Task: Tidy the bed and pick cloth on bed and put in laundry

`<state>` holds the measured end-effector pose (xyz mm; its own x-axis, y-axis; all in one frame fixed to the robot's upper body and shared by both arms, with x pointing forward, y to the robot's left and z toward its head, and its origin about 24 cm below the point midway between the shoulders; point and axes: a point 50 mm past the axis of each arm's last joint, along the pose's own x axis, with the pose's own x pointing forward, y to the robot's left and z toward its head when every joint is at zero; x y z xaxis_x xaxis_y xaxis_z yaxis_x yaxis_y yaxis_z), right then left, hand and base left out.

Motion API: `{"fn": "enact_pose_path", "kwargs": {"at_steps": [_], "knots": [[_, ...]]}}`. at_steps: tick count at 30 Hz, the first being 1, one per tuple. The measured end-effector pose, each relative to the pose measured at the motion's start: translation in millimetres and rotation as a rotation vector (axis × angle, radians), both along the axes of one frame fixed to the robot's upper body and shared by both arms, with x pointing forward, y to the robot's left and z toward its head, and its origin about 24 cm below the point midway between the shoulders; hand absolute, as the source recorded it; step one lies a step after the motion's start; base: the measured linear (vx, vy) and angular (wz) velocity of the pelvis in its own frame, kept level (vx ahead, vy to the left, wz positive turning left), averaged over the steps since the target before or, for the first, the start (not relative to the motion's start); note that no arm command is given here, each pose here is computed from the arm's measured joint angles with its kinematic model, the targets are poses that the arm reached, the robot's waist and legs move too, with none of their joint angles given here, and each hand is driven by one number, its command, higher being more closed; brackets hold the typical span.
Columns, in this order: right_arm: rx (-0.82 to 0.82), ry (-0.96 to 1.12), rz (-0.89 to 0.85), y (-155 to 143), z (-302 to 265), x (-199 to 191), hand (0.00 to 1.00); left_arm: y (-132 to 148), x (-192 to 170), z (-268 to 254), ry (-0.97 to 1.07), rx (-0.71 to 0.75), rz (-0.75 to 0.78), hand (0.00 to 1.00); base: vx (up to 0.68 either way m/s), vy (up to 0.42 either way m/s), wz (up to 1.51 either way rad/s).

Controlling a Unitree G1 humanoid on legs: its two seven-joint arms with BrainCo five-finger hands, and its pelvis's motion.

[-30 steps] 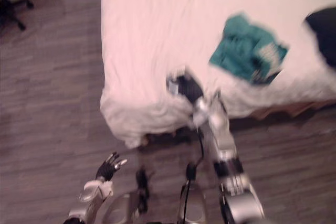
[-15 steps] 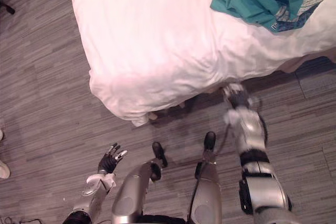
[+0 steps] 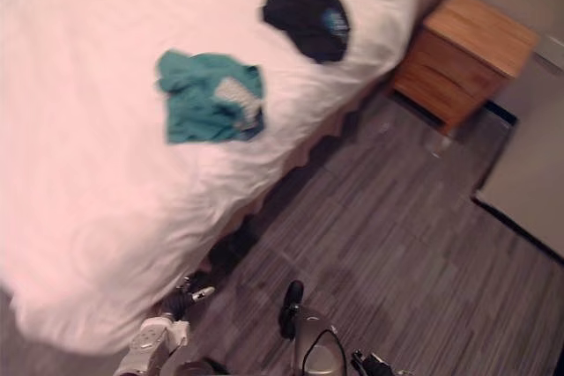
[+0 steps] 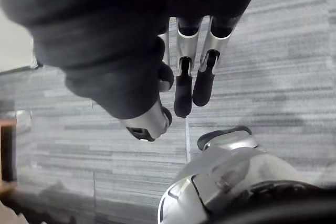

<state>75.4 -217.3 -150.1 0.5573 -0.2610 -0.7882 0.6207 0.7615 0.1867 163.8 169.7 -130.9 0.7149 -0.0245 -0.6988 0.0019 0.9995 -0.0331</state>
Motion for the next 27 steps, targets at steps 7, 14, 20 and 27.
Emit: {"fn": "enact_pose_path", "kwargs": {"at_steps": [7, 14, 20, 27], "knots": [[-0.098, -0.140, 0.447, 25, 16, 57, 0.00, 9, -19, -6, 0.021, -0.049, 0.176, 0.00, 0.23, -0.003, -2.15], [-0.061, -0.162, 0.583, 45, 13, 54, 0.00, -6, -17, -6, 0.006, -0.079, 0.169, 0.00, 0.45, 0.161, -0.65], [-0.034, -0.139, 0.569, 47, 7, 40, 0.00, -1, -29, -15, 0.078, -0.047, 0.131, 0.00, 0.39, 0.220, 0.22], [-0.083, -0.159, 0.481, 27, 12, 52, 0.00, 13, -46, -21, 0.142, -0.028, 0.189, 0.00, 0.42, 0.000, 0.21]]}}
